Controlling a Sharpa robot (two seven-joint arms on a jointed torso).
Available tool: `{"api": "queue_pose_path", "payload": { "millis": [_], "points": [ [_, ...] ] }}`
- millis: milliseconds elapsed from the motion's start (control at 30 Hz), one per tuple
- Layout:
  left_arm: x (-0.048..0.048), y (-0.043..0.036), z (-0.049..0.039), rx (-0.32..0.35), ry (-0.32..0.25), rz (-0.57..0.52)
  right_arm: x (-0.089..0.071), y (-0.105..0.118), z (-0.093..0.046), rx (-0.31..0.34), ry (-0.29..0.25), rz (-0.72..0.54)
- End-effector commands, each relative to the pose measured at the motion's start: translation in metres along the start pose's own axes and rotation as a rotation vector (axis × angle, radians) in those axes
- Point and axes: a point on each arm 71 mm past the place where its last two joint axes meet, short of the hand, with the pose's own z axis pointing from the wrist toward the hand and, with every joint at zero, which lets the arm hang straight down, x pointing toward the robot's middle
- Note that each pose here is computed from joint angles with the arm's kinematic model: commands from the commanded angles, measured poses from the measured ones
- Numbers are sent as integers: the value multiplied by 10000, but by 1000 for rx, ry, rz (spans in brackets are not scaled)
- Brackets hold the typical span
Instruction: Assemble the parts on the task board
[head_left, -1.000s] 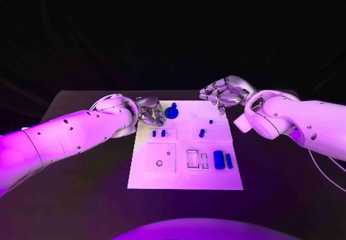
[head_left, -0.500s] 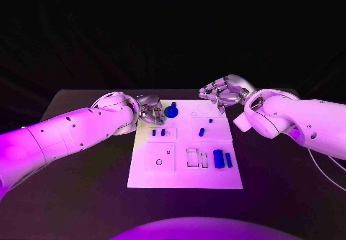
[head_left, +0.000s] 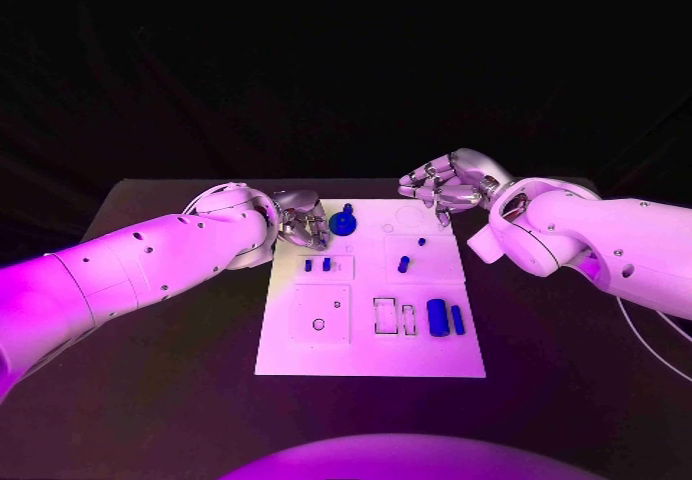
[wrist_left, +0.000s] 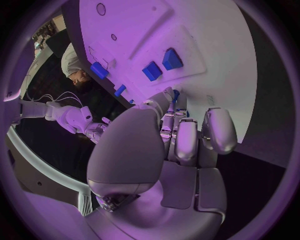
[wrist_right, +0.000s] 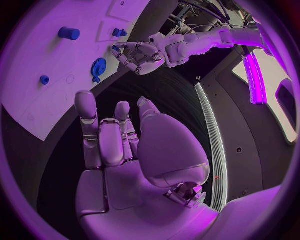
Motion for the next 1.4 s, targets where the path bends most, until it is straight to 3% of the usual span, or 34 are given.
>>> {"api": "queue_pose_path", "payload": {
  "millis": [33, 833, 1100, 1200, 1400],
  "points": [
    [74, 35, 1, -18, 49, -3, 11, 3, -2, -5, 12, -2],
    [49, 104, -24, -21, 34, -40, -18, -24, -10, 2, 5, -2],
    [4, 205, -81, -39, 0, -62, -70, -86, -1, 25, -2, -21],
    [-24, 276, -134, -42, -9, -117, -82, -126, 4, 36, 31, -141],
    [-145, 441, -308, -35, -79, -302, -65, -209, 7, 45, 93, -558]
  ]
}}
